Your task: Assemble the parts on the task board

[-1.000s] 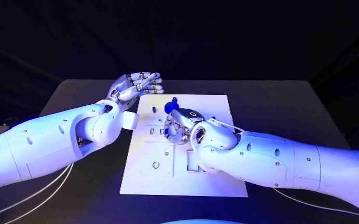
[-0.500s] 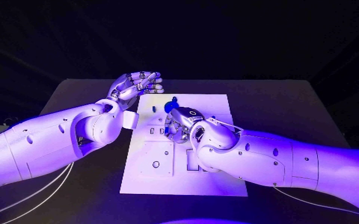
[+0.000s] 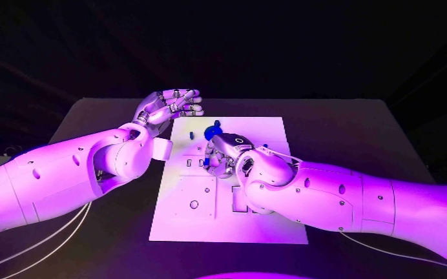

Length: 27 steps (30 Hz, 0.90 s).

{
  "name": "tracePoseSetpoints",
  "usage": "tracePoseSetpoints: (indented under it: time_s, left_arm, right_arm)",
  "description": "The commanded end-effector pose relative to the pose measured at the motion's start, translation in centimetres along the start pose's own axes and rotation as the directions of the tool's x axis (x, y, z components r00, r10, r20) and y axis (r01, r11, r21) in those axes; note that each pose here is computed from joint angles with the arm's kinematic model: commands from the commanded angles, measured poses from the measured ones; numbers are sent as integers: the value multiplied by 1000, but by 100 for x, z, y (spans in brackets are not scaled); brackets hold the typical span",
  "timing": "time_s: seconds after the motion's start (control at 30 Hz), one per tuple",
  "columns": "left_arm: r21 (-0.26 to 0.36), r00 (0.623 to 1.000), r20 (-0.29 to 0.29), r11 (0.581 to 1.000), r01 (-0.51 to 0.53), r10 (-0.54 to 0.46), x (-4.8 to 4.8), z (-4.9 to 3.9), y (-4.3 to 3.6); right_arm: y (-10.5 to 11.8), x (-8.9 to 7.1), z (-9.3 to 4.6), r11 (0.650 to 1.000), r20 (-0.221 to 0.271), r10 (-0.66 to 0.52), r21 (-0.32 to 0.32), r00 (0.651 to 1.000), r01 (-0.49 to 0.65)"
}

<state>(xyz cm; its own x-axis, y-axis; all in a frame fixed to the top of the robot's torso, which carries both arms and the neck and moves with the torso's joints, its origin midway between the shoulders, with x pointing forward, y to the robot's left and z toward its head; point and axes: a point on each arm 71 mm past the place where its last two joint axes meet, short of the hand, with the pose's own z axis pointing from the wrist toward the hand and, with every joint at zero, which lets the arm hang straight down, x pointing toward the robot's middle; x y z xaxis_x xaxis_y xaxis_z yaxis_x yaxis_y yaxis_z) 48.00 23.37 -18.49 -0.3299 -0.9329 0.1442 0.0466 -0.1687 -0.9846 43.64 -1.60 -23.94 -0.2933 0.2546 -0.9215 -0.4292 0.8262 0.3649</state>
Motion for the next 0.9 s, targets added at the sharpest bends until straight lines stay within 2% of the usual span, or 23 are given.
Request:
tracePoseSetpoints:
  time_s: [0.03,0.43,0.67,0.9]
  left_arm:
    - [5,1000,-14,1000,9,-9,21,4,-10]
    - [4,1000,-14,1000,9,-9,19,5,-9]
    - [1,1000,-12,1000,5,-5,11,5,-6]
    - [-41,998,-14,997,-62,61,-44,3,24]
  right_arm:
    - [5,31,-2,1000,-20,-17,-10,1000,16]
    - [19,27,-1,1000,-9,-2,-22,1000,2]
    - [31,-19,-33,998,48,43,-53,998,-40]
    - [-5,-121,-161,985,94,138,-119,986,-126]
